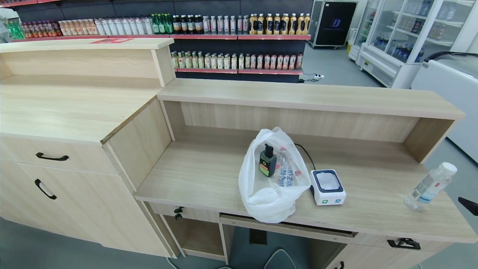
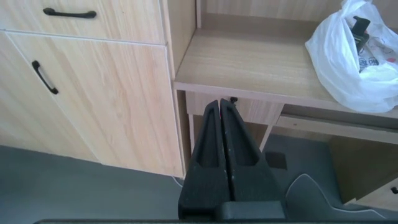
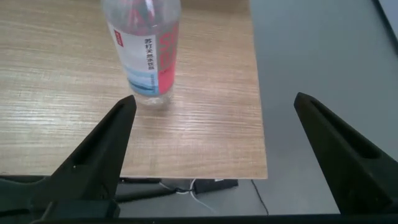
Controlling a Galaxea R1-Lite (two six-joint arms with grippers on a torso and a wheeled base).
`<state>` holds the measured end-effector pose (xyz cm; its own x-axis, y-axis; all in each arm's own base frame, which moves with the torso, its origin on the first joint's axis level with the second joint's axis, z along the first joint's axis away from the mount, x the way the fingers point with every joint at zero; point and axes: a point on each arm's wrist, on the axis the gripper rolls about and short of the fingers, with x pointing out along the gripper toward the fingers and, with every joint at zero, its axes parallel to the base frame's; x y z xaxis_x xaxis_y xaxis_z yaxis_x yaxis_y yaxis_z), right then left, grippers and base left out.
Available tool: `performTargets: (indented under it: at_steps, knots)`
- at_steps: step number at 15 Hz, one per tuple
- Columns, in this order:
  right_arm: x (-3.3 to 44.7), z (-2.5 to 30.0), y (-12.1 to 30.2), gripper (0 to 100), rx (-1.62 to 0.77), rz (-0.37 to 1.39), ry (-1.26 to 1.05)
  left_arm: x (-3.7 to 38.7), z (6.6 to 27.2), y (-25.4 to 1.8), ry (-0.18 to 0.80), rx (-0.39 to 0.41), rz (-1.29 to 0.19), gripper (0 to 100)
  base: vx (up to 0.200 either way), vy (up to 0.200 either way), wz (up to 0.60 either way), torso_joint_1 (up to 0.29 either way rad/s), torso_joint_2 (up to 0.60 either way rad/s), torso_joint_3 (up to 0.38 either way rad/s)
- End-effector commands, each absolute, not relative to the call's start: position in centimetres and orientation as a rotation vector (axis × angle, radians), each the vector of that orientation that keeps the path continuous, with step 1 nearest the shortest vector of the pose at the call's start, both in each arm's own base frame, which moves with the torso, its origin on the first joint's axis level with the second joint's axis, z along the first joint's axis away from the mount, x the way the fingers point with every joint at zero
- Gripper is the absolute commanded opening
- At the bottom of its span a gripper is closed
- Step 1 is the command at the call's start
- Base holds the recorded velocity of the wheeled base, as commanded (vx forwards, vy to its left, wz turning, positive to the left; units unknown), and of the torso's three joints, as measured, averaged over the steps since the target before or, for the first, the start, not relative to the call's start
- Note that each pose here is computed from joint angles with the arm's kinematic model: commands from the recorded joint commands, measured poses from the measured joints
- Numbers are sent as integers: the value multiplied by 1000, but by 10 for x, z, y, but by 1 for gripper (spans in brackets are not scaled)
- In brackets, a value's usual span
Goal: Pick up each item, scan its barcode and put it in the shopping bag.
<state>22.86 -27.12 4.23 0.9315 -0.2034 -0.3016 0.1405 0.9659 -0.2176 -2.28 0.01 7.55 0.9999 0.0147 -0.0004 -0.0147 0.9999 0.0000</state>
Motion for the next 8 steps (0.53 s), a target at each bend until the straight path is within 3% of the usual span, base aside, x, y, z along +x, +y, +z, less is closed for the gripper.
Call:
performTargets:
  at_steps: [1, 8]
  knots:
    - [242, 27, -276, 100, -194, -156, 330, -23, 75, 0, 0, 0, 15, 0, 0, 0, 0, 0, 0, 0]
    - [288, 6, -268, 100, -265, -70, 261, -23, 75, 0, 0, 0, 15, 0, 0, 0, 0, 0, 0, 0]
